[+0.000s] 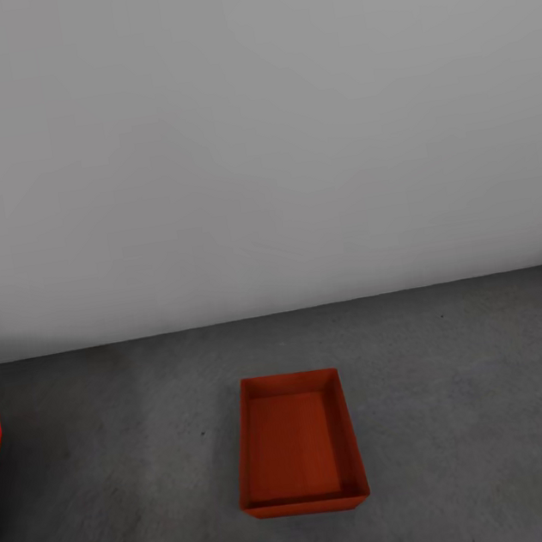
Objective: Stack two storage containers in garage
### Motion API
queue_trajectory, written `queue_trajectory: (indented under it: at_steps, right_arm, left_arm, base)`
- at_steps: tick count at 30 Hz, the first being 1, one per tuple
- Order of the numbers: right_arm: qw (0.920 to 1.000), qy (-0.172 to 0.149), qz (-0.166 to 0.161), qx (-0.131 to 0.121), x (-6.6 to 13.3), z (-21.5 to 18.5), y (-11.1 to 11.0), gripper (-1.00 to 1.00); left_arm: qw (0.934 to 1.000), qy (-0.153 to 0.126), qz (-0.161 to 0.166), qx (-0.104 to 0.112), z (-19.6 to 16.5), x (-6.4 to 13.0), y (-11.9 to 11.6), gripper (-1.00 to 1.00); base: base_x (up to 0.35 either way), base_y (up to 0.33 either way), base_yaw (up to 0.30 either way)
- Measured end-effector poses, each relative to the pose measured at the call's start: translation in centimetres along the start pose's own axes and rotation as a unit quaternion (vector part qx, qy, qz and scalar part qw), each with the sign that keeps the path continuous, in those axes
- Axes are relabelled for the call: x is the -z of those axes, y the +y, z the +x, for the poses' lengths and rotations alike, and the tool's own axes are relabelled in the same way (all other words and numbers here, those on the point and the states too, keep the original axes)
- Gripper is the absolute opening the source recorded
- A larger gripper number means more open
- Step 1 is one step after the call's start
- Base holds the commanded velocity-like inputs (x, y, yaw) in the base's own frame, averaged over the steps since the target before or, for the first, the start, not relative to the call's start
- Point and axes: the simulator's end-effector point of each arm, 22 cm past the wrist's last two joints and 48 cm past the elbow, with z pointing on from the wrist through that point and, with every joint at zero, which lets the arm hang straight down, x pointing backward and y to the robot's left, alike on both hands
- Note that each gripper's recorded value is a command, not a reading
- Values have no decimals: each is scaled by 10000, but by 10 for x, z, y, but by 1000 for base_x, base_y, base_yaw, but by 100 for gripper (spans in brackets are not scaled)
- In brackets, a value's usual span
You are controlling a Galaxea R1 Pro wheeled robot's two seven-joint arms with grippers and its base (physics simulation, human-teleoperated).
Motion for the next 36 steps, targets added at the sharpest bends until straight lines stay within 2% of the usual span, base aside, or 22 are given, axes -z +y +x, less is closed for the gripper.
queue_trajectory:
  at_steps: [9, 18, 31, 36]
  right_arm:
    - [10000, -5, -28, 2, 0, -1, 4, 100]
    - [10000, 12, -47, 0, 0, 0, 7, 100]
    - [10000, 16, -80, -3, 0, 0, 12, 100]
    - [10000, -28, -83, -7, 1, 0, 13, 100]
  left_arm:
    - [10000, 68, 4, -11, 9, 0, -1, 100]
    - [9998, 169, -12, -41, 28, 1, 2, 100]
    - [9998, 175, -4, -41, 29, 1, 1, 100]
    - [9999, 139, -22, -34, 27, 1, 4, 100]
  base:
    - [-69, 0, 0]
    - [-317, 0, 0]
    - [-341, 19, 0]
    - [-139, 43, 34]
